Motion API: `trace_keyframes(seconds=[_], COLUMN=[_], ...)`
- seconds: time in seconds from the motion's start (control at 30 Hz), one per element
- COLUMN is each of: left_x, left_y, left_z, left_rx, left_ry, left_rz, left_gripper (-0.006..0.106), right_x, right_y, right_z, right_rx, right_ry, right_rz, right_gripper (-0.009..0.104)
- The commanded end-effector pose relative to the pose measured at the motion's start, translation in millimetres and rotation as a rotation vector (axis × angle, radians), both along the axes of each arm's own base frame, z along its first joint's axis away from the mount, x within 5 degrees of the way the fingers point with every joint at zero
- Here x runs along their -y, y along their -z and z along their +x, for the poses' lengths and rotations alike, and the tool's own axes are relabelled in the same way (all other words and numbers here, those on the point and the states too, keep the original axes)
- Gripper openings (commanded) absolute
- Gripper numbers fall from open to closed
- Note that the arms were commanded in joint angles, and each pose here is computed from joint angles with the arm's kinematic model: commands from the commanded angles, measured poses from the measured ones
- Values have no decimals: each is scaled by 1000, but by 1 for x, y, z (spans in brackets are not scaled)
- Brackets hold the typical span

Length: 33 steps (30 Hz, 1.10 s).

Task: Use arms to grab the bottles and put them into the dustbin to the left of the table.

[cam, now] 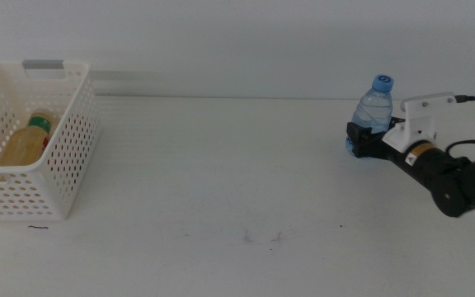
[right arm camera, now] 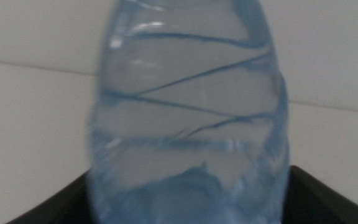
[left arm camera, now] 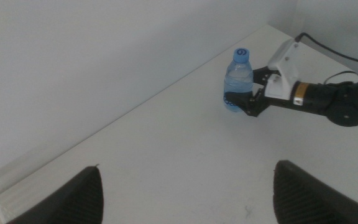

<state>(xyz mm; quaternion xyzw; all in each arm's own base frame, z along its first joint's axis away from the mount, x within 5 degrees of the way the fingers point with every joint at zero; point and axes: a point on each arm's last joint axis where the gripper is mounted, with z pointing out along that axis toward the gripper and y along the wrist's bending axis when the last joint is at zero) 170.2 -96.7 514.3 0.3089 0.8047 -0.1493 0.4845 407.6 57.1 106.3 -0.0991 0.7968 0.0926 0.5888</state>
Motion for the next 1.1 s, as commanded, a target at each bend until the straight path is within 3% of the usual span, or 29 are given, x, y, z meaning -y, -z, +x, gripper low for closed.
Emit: trace_keyframes(seconds=[0.0, 0.07, 0.1, 0.17, 0.2, 0.23, 0.5, 0.67, 0.83, 0.93, 1.07], left_x=[-1, -1, -1, -1, -1, -1, -1, -1, -1, -1, -1], left_y=[-3, -3, -3, -3, -3, -3, -3, -3, -3, -3, -3], left_z=[-1, -1, -1, -1, -1, -1, -1, -1, -1, -1, -1], left_rx=[15, 15, 15, 15, 15, 15, 15, 15, 15, 15, 15], left_ry=[-5, -5, -5, -5, -5, -5, -5, -5, -5, -5, -5], left_rz=[-12, -12, -12, -12, -12, -12, -12, -12, -12, -12, -12], left_gripper=[94, 94, 94, 94, 94, 94, 94, 94, 94, 94, 94], right_x=[-1, -2, -3, -11, -19, -27, -172, -244, -267, -267, -266], right_y=[7, 11, 12, 10, 5, -1, -65, -49, -16, -1, 1], right_z=[13, 21, 23, 24, 22, 21, 7, 0, 1, 1, 0], right_rx=[10, 20, 22, 16, 5, -4, 94, 81, 49, 24, -17], right_ry=[5, 3, -1, -17, -32, -40, -333, -472, -508, -509, -503], right_rz=[-4, -4, -7, -9, -6, -3, -10, -114, -126, -137, -155], right_gripper=[76, 72, 64, 36, 7, -1, 3, 4, 10, 25, 74])
